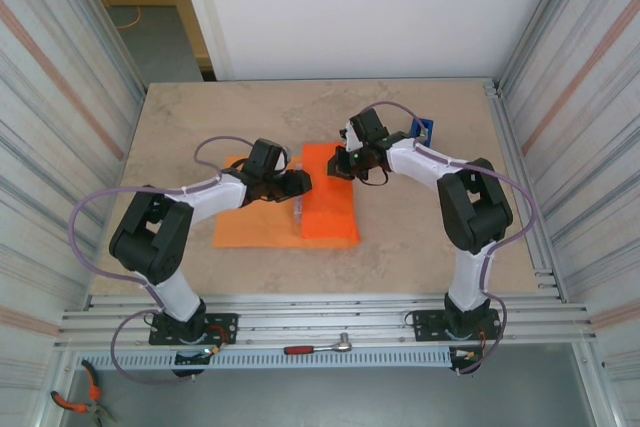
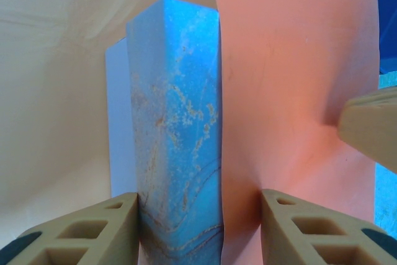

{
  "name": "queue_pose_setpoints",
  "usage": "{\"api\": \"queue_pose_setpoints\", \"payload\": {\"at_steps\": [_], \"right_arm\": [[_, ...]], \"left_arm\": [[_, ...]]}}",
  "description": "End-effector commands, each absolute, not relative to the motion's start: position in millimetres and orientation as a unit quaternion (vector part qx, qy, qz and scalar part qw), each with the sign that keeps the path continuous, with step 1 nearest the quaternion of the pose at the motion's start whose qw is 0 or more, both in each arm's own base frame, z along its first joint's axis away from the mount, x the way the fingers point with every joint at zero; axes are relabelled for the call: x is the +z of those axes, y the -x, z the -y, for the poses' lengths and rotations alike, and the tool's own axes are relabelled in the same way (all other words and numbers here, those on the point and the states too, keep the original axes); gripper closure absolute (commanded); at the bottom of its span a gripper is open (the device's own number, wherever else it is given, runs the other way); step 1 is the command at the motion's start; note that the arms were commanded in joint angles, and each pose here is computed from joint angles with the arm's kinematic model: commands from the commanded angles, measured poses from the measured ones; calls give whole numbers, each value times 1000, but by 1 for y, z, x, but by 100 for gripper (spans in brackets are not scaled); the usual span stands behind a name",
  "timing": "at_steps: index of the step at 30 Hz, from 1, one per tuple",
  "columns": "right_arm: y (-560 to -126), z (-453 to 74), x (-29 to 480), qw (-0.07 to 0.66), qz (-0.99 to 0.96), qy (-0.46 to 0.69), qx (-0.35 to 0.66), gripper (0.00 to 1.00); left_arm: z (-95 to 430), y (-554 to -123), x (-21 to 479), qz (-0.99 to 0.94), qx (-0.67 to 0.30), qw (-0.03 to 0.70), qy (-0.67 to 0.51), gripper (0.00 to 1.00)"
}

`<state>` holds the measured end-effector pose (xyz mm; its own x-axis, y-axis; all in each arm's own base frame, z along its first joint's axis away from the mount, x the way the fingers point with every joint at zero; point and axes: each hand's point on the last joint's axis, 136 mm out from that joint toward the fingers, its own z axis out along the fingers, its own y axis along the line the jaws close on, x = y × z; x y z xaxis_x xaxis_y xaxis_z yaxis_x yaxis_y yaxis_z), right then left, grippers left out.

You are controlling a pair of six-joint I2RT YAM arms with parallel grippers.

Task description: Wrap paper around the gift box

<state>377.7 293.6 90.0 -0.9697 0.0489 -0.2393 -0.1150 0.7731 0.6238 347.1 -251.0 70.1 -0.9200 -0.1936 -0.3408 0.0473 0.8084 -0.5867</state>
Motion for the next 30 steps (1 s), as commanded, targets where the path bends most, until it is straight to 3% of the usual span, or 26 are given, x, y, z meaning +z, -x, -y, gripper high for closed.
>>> {"api": "queue_pose_setpoints", "payload": {"at_steps": [1, 7, 16, 21, 30], "right_arm": [[-374, -289, 73, 108, -942, 26, 318, 100], [-367, -280, 58, 96, -946, 21, 310, 100], [-362, -275, 49, 91, -947, 15, 307, 100], [-360, -275, 47, 89, -947, 15, 307, 100], [-358, -274, 44, 87, -948, 12, 307, 100]], "left_arm": [[238, -324, 30, -955, -252, 148, 43, 52], [241, -325, 38, -952, -262, 151, 39, 52], [229, -336, 88, -938, -284, 193, 42, 46], [187, -336, 100, -934, -271, 218, 84, 43], [79, -295, 60, -933, -180, 210, 230, 33]]}}
